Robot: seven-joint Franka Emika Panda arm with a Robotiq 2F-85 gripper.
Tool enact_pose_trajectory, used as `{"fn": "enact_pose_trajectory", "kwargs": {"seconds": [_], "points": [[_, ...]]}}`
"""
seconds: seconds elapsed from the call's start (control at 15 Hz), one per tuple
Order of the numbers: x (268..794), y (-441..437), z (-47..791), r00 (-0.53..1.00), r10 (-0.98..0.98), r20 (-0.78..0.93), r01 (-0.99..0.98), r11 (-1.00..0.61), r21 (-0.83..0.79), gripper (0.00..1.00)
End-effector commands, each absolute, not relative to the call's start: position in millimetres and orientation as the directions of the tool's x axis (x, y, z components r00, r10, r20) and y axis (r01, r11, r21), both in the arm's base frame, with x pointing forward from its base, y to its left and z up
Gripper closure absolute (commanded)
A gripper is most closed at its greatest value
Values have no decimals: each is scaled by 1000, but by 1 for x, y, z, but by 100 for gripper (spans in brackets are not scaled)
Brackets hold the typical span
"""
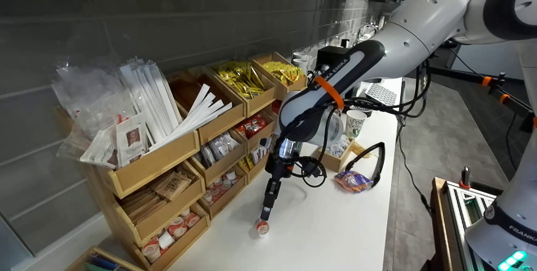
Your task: Put the coffee pod from the counter on the bottom shelf.
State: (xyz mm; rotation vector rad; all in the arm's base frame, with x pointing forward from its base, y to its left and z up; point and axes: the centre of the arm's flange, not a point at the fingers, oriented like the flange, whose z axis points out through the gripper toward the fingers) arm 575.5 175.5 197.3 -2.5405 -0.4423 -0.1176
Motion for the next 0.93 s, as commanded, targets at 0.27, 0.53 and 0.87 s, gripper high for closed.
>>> {"fn": "enact_pose_trajectory", "kwargs": {"seconds": [0.27, 0.53, 0.87], "points": [[573, 166, 211, 958, 89, 273, 251, -720, -647, 100], [574, 154, 215, 955, -32, 295, 191, -695, -693, 100], [577, 128, 216, 933, -175, 314, 121, -669, -733, 100]]}}
